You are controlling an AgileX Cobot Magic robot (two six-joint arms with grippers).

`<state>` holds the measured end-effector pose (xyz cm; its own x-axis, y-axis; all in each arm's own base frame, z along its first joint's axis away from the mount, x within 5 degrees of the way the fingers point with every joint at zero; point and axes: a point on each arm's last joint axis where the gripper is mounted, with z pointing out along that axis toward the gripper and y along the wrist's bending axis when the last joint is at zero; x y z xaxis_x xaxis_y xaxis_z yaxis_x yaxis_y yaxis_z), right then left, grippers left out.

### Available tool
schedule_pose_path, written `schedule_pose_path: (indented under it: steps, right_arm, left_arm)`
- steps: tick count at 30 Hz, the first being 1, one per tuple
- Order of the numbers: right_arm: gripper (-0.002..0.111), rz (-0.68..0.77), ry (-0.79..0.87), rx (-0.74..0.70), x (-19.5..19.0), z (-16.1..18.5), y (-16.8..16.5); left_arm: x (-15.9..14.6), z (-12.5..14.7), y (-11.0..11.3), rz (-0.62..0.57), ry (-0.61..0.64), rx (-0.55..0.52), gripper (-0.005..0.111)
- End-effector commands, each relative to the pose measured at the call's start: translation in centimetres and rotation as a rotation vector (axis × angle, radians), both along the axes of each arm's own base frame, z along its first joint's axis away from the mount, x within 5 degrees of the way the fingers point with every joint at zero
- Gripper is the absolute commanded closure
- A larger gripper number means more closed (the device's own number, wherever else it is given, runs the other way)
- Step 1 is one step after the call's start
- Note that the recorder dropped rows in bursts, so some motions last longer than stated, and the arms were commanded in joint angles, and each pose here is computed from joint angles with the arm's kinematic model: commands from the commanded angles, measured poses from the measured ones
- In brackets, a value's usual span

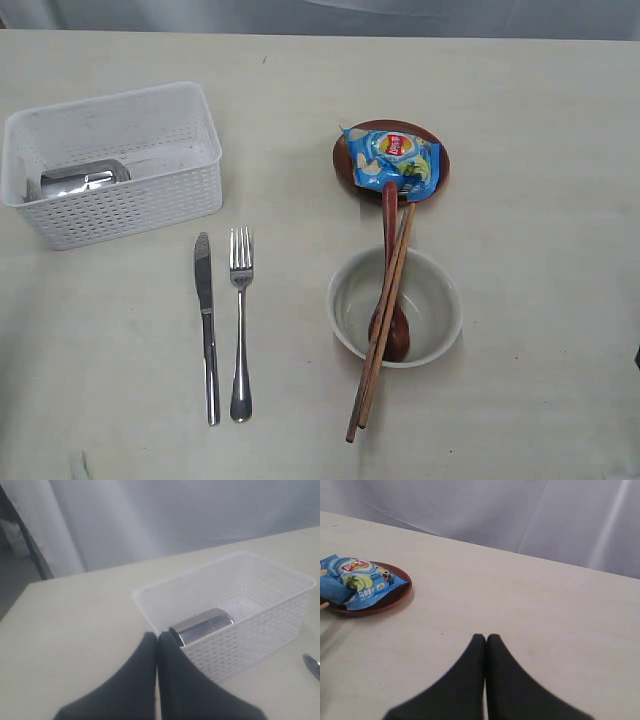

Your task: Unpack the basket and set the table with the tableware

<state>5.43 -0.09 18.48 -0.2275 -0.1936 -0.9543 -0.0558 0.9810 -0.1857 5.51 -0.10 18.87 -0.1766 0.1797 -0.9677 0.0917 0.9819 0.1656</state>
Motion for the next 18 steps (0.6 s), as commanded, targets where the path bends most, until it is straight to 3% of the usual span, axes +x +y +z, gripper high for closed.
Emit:
schedule_pose_path:
  steps: [1,13,15,18]
  right_arm:
    - [0.108,0.0,-0.005,-0.011,0.0,0.0,0.0]
    - [0.108,0.0,-0.005,-0.011,0.0,0.0,0.0]
    - [0.108,-0.004,-0.005,0.004,0.0,0.0,0.0]
    - [0.108,-0.006,-0.005,0.013,0.0,0.0,0.0]
  left_arm:
    - [0.1,1.3,-0.3,-0.041,-0.156,0.011,0.107]
    - [-0.3,4.0,-1.0,-0.117,-0.452,-0.06,0.107]
    - [-0.5,4.6,-1.1,-0.141,-0.505,-0.165,0.107]
    - [-0.6,5.0,-1.2,-0.175,-0.504,-0.428,0.107]
